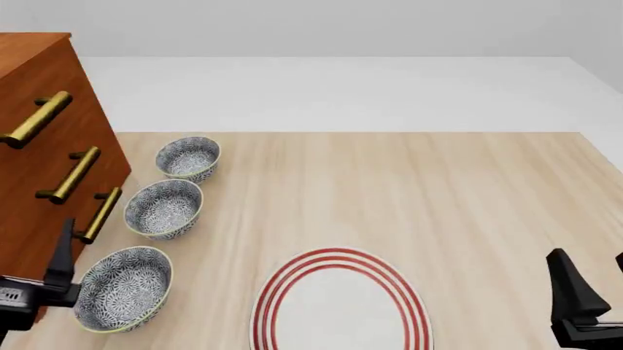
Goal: Open the top drawer of the cabinet.
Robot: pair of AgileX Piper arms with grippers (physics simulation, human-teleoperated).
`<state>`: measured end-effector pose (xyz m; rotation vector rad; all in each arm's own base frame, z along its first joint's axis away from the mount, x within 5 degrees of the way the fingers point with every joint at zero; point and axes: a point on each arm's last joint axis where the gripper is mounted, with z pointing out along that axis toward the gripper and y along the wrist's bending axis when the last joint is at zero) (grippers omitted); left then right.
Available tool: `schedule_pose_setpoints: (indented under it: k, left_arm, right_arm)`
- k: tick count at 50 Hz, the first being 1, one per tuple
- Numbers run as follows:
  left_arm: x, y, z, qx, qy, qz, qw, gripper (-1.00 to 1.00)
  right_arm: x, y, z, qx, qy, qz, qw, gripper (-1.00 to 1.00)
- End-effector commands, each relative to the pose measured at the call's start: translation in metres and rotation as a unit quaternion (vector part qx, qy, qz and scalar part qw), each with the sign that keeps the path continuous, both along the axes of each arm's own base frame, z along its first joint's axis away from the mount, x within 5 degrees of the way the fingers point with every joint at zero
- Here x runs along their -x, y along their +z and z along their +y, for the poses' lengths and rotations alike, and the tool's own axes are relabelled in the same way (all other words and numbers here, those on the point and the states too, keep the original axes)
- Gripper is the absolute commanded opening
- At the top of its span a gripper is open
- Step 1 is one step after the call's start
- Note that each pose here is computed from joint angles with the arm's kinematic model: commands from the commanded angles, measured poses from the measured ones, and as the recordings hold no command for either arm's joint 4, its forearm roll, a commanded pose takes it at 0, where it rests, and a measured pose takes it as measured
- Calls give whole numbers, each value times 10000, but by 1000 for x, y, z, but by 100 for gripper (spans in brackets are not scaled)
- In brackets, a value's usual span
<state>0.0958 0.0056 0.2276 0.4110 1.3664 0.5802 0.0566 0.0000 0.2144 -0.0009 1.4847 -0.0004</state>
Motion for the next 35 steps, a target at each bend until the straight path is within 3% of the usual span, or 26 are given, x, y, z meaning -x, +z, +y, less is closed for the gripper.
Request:
schedule_pose_setpoints:
  k: [1,13,17,35]
  left_arm:
    - [-9,0,1,-602,125,-53,9981,100]
    - [-18,-2,4,-988,324,-7,9946,100]
    - [-19,-2,1,-1291,246,-35,9913,100]
    - [-32,-8,10,-1673,598,54,9841,100]
  right_arm:
    - [0,0,0,1,0,-1,10000,100]
    - [0,0,0,0,-1,0,10000,100]
    - [0,0,0,0,-1,-1,10000,100]
    - [0,0,0,0,1,0,10000,100]
